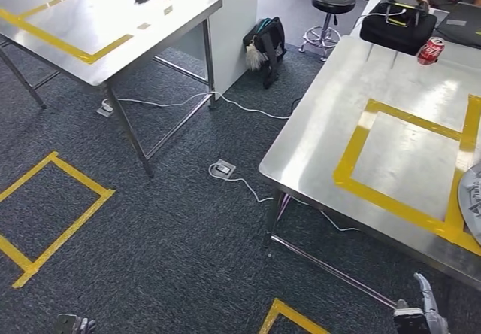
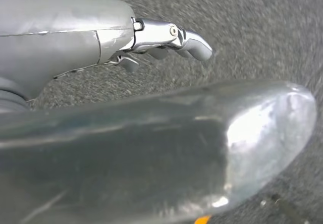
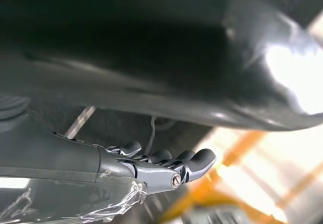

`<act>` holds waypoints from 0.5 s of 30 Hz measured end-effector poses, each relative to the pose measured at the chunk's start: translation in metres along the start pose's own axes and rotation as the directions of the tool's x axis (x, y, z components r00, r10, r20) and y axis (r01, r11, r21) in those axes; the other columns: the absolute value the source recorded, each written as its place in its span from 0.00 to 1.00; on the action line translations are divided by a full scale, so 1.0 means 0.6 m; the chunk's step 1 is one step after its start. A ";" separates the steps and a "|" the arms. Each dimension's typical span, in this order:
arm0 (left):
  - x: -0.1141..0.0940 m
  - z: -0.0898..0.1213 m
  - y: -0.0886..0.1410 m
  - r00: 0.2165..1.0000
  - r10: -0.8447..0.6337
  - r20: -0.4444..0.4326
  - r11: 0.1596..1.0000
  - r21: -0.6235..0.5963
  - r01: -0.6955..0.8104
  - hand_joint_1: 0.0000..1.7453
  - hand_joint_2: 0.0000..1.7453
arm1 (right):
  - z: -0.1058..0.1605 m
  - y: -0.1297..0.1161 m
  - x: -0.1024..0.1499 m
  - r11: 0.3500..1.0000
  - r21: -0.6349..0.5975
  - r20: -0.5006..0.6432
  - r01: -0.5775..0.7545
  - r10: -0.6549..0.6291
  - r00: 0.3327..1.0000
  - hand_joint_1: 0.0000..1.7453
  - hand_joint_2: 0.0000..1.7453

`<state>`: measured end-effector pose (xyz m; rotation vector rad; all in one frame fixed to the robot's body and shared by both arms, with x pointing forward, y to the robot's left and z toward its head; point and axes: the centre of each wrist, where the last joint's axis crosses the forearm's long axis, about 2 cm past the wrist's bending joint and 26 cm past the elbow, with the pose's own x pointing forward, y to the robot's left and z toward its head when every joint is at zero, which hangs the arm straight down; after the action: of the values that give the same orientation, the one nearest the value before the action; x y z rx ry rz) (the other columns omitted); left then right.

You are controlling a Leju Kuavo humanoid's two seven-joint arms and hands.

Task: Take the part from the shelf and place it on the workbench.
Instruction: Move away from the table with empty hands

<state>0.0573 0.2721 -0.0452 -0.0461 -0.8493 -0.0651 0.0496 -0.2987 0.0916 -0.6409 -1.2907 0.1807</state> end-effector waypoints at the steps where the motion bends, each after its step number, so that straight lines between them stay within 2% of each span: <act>1: 0.002 -0.001 0.000 1.000 0.009 0.011 1.000 0.004 -0.009 0.00 0.00 | -0.001 0.004 -0.008 1.000 0.012 -0.023 0.020 -0.020 1.000 0.00 0.00; 7: 0.011 0.000 0.000 0.998 0.040 0.046 0.998 0.037 -0.042 0.00 0.00 | -0.007 0.019 -0.054 0.995 0.037 -0.171 0.097 -0.089 0.981 0.00 0.00; 15: 0.009 0.002 0.000 0.998 0.040 0.045 0.998 0.044 -0.042 0.00 0.00 | 0.001 0.030 -0.082 0.993 0.025 -0.274 0.113 -0.102 0.956 0.00 0.00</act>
<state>0.0600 0.2720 -0.0406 -0.0233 -0.8935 -0.0063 0.0385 -0.3069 0.0409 -0.5389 -1.0495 0.0268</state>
